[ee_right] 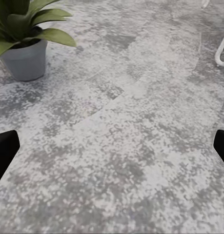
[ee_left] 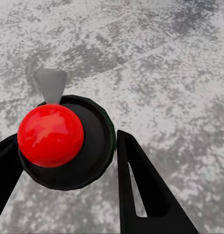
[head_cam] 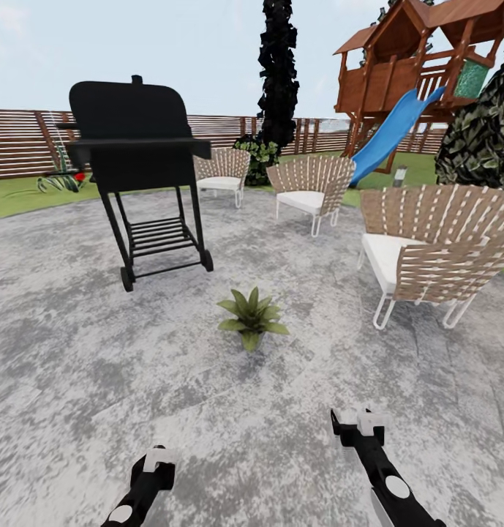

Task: Pick up the pesticide atomizer in the garden and spray insectifuge to fully cover both potted plants in the garden.

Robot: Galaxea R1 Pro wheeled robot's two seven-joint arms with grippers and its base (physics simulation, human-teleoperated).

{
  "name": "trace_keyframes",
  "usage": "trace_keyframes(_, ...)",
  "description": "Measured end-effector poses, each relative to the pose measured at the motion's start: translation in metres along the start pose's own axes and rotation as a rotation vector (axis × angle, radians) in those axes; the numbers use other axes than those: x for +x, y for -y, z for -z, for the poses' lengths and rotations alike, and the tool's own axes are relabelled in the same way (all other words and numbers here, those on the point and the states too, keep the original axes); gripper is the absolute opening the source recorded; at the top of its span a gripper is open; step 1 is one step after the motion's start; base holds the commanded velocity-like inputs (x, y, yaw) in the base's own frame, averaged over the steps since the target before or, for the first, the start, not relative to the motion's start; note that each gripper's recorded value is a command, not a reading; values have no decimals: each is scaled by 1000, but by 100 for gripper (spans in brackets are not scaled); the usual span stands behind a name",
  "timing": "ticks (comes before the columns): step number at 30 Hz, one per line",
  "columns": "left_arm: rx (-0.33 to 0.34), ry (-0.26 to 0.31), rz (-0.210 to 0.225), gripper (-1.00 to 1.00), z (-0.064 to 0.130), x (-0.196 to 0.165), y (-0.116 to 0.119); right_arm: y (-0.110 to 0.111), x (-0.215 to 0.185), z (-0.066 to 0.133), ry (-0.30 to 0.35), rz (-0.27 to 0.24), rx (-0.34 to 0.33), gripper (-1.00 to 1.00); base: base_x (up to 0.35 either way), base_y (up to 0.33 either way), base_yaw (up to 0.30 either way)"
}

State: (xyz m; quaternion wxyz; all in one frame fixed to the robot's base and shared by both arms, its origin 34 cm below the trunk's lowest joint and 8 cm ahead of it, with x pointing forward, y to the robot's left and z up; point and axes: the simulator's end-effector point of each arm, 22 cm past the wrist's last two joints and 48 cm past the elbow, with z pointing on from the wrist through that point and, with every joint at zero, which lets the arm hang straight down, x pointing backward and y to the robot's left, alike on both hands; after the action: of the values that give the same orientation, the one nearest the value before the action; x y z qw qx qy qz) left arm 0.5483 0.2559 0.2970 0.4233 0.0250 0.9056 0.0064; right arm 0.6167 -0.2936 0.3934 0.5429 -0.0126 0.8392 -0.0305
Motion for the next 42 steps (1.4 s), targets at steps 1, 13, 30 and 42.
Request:
trace_keyframes(1,0,0,0,-100,0,0,0,0,0,0,0,0,0,100,287,-147,0)
trace_keyframes(13,0,1,0,-100,0,0,0,0,0,0,0,0,0,100,258,-171,0)
trace_keyframes(30,-1,3,1,-100,0,-1,0,-1,0,0,0,0,0,100,216,-204,44)
trace_keyframes(42,1,3,2,-100,0,-1,1,0,-1,0,3,-1,2,100,195,-218,69)
